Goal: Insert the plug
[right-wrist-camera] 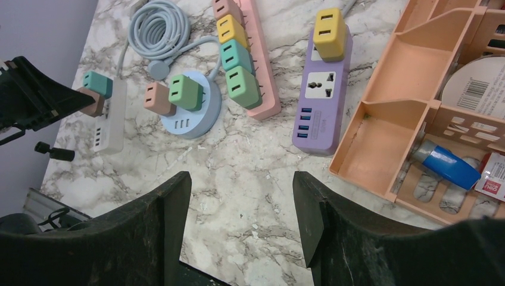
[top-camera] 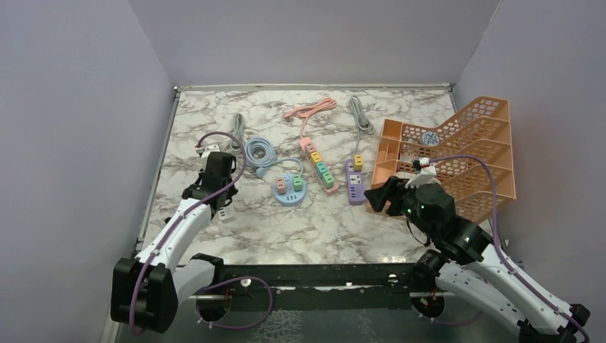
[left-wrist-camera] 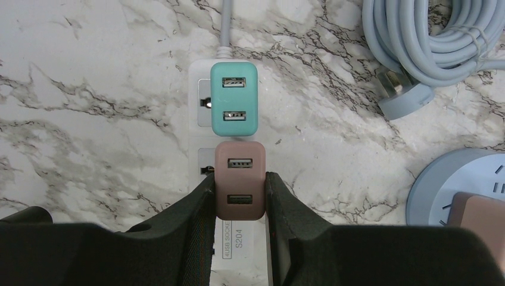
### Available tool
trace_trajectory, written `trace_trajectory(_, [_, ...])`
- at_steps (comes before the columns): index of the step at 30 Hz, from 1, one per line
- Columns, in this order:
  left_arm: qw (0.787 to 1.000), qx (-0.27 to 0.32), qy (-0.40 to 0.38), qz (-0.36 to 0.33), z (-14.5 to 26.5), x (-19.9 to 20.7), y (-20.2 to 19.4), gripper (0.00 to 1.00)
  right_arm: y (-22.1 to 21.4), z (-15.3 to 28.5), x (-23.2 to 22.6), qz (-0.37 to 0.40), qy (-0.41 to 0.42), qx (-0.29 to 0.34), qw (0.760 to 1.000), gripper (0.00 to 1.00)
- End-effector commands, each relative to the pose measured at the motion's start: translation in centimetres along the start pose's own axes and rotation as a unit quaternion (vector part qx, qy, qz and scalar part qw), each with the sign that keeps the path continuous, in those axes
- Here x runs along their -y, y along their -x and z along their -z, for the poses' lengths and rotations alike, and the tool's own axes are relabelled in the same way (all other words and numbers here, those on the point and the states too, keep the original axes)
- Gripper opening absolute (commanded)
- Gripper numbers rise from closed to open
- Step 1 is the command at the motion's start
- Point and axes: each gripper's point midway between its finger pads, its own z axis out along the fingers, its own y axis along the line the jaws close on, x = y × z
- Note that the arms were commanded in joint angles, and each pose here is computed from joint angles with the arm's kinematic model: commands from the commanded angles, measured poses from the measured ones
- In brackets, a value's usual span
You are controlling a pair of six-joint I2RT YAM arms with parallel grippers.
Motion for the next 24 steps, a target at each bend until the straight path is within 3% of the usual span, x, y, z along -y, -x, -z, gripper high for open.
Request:
trace_trajectory(1, [1.000,0.002,0.011,0.018,-0.6,-0.4,-0.4,0.00,-0.2,-0.1,-0.1,0.000,0.004,0.001,1.000,0.63])
trace_trajectory(10, [0.998,0.015,0.054,0.039,0.0,-2.2,-0.4,0.00,-0.2,0.0,0.2,0.003,-0.001,0.002,1.000,0.63])
trace_trajectory(24, [0.999,-0.026,0.026,0.036,-1.0,-0.9,-2.4,0.00,-0.3,0.1,0.3,0.000,-0.001,0.001,1.000,0.63])
